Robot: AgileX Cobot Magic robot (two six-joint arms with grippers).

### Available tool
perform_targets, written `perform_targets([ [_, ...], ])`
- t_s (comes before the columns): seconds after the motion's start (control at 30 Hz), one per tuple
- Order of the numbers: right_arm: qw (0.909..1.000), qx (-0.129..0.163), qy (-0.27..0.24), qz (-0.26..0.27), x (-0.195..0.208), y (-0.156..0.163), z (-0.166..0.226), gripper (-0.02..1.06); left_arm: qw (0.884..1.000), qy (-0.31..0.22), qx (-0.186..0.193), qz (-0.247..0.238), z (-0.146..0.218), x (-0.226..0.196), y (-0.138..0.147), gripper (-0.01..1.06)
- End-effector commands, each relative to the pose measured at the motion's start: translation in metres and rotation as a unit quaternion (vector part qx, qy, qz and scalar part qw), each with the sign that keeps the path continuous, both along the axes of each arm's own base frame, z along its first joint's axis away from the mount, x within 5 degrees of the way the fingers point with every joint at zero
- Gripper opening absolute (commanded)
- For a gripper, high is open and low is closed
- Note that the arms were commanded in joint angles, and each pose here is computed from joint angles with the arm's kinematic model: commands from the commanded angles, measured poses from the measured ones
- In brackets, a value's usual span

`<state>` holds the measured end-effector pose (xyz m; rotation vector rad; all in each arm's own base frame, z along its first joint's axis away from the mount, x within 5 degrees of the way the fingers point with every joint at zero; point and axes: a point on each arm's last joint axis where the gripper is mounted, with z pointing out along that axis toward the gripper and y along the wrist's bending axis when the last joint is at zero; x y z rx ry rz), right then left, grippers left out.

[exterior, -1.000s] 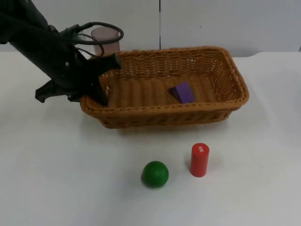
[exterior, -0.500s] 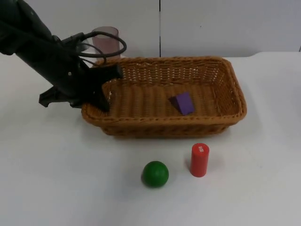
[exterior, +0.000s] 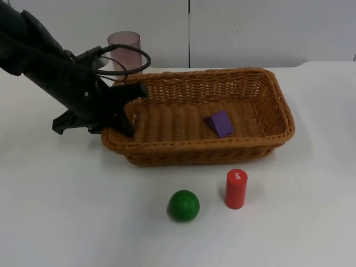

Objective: Pick up the basket with the left hand and place the triangular block into the basket with the right hand.

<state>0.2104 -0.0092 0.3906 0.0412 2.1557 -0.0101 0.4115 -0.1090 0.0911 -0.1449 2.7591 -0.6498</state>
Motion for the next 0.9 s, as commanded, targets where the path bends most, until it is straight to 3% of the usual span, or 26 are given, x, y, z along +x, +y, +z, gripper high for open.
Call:
perform_targets([
  [0.0, 1.0, -0.006, 0.002, 0.006, -0.0014, 0.0012, -0.0012, 1.05, 1.0, -0.003, -0.02, 0.015, 0.0071, 0.0025, -0.0013, 0.0],
  [0.17, 1.0, -0.007, 0.002, 0.007, -0.0014, 0.0012, -0.0012, 1.05, 1.0, -0.013, -0.001, 0.005, 0.0062, 0.0032, 0.0009, 0.0],
  [0.47, 0.9999, -0.008, 0.002, 0.007, -0.0014, 0.0012, -0.0012, 1.05, 1.0, -0.015, 0.0, 0.007, 0.0063, 0.0037, 0.0012, 0.0],
  [0.6, 0.9999, -0.008, 0.001, 0.007, -0.0013, 0.0012, -0.0011, 1.05, 1.0, -0.015, 0.004, 0.002, 0.006, 0.0033, 0.0015, 0.11],
  [0.7, 0.9999, -0.008, 0.001, 0.007, -0.0013, 0.0012, -0.0011, 1.05, 1.0, -0.011, 0.003, -0.002, 0.0058, 0.0024, 0.0011, 0.44],
  [0.77, 0.9999, -0.008, 0.001, 0.007, -0.0013, 0.0012, -0.0011, 1.05, 1.0, -0.008, 0.005, -0.011, 0.0063, 0.0011, 0.001, 0.81],
  [0.8, 0.9999, -0.008, 0.001, 0.007, -0.0013, 0.0012, -0.0011, 1.05, 1.0, -0.008, 0.005, -0.011, 0.0063, 0.0011, 0.001, 0.81],
  [0.83, 0.9999, -0.008, 0.001, 0.007, -0.0013, 0.0012, -0.0011, 1.05, 1.0, -0.006, 0.008, -0.02, 0.0089, -0.0002, 0.0009, 1.06],
  [0.87, 0.9999, -0.008, 0.001, 0.007, -0.0013, 0.0012, -0.0011, 1.05, 1.0, -0.009, 0.009, -0.023, 0.0126, -0.0005, 0.0011, 1.05],
])
